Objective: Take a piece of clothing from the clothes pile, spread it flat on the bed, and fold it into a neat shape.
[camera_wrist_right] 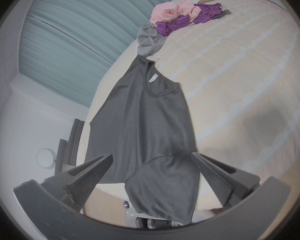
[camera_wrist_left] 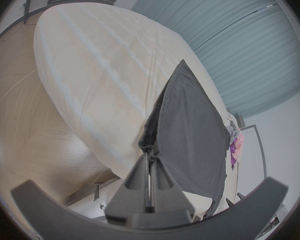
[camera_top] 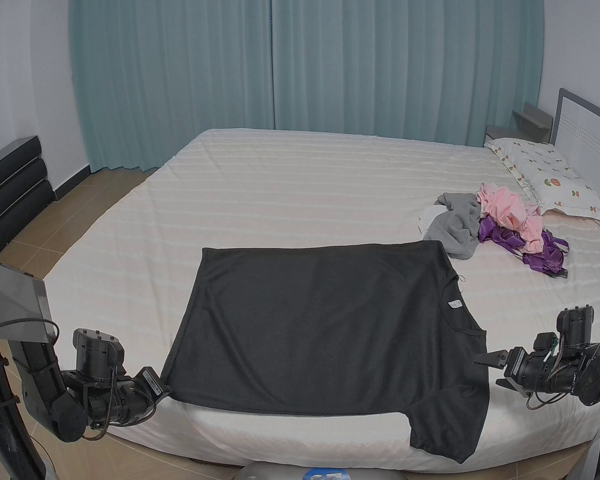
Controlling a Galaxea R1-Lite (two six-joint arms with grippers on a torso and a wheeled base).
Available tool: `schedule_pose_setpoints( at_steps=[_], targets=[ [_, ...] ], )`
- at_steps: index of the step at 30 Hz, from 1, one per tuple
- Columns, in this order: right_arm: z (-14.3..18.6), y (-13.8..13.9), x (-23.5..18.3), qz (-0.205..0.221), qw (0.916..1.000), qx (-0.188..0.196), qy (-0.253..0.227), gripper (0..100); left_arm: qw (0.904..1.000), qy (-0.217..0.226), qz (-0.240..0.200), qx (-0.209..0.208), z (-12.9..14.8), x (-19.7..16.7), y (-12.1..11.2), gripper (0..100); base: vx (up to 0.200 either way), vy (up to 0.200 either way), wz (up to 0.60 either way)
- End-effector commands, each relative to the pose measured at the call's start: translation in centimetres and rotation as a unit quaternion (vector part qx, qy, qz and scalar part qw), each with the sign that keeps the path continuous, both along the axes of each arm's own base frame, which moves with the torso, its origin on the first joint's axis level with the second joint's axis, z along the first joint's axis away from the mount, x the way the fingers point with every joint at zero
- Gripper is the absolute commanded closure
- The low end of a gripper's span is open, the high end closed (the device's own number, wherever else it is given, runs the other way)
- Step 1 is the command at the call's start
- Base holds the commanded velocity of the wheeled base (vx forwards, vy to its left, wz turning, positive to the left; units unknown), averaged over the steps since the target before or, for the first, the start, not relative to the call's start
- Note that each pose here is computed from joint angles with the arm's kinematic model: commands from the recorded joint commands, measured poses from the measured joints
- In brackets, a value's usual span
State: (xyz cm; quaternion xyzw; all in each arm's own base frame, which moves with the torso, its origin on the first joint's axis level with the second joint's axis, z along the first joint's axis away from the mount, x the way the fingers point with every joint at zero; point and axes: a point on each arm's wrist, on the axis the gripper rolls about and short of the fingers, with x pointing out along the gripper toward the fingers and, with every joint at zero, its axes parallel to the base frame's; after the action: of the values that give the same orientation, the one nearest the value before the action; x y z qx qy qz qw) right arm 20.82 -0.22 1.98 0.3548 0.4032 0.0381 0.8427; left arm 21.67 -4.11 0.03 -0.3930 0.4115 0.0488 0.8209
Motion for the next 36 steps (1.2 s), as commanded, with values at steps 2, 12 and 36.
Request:
schedule_pose_setpoints(
  at_steps=[2,12,36],
  targets=[
    [-1.9,-0.3,0.4,-0.009,0.9989,-0.031,0.034,0,1.0,-0.01,0.0,-0.001,0.4,0.0,0.0,100,0.0,0.0,0.0],
    [-4.1,-0.3,1.5,-0.007,0.9987,-0.039,0.033,0,0.9999,-0.012,-0.001,-0.003,0.4,0.1,0.0,100,0.0,0.0,0.0],
    [-4.1,-0.6,5.0,-0.04,0.9982,-0.032,-0.033,100,1.0,-0.009,-0.001,-0.002,0.3,0.2,0.0,100,0.0,0.0,0.0]
  ],
)
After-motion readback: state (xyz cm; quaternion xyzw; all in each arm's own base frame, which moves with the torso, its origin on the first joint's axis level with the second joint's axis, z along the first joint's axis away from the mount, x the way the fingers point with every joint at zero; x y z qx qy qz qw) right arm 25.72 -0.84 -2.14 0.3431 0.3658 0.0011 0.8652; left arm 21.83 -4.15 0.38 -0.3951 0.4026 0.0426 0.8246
